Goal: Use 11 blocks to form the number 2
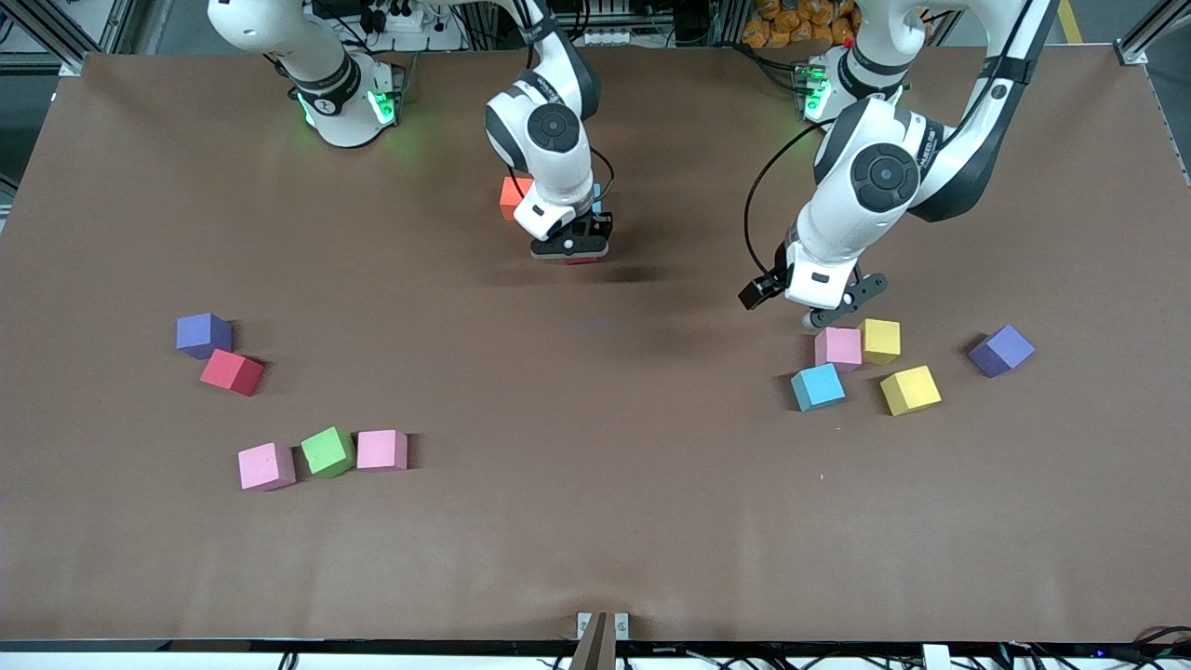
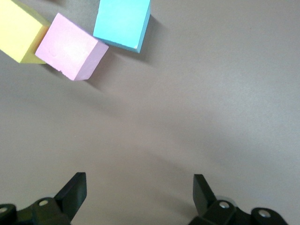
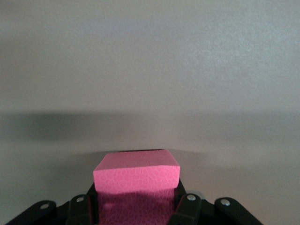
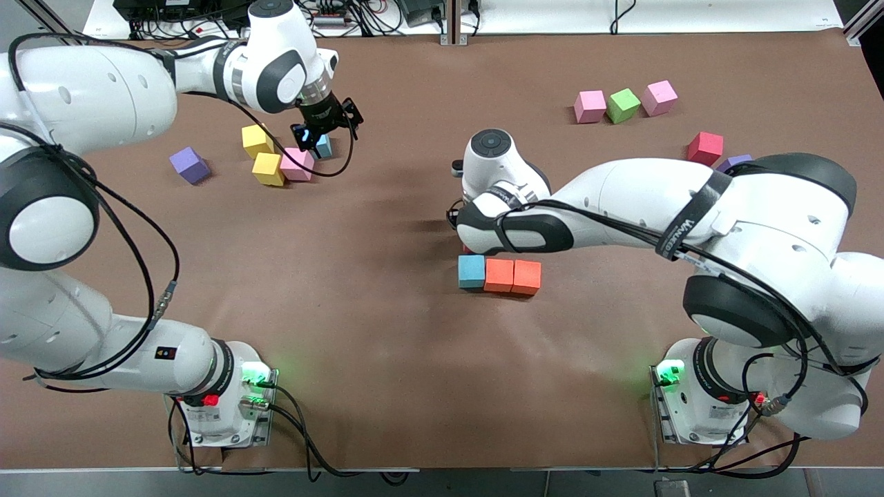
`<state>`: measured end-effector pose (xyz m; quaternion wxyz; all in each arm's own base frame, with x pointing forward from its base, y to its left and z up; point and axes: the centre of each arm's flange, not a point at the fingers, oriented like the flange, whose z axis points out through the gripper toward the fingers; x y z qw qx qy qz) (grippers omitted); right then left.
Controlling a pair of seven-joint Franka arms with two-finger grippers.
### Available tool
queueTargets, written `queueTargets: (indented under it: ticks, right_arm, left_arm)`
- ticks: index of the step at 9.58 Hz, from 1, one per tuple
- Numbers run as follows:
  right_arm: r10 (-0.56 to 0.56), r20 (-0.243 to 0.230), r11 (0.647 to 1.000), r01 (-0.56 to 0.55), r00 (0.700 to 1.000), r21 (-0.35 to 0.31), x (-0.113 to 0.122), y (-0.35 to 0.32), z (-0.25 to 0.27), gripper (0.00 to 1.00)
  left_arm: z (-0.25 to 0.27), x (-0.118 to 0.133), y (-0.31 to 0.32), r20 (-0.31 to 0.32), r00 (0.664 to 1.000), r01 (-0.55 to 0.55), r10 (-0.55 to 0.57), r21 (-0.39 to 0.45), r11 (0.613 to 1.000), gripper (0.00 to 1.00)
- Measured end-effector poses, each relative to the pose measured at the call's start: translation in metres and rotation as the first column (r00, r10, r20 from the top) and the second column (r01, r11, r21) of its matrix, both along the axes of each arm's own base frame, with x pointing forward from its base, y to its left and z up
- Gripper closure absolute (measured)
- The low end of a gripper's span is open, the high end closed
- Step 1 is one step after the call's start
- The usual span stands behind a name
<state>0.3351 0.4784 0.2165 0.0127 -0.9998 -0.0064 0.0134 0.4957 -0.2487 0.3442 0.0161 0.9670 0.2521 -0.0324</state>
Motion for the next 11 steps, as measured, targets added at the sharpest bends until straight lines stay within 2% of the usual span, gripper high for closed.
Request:
queueTargets:
  ticks: [2,6,11]
  right_arm:
    - [-0.031,0.000,1.000,0.031,1.000,-0.005,-0.009,0.004,-0.001,0.42]
    - [-0.085,0.022,0.996,0.085,0.996,0.015,-0.027,0.019,0.000,0.42]
    - [-0.084,0.062,0.996,0.082,0.995,0.031,-0.040,0.016,-0.010,0.42]
  left_arm:
    - [0.009,0.015,0.010,0.030,0.999,0.039,-0.040,0.038,0.999,0.00]
    - [0.039,0.050,0.023,0.021,0.999,0.024,-0.025,0.040,0.999,0.00]
    - [0.031,0.054,0.024,-0.004,1.000,0.024,-0.024,0.042,0.999,0.00]
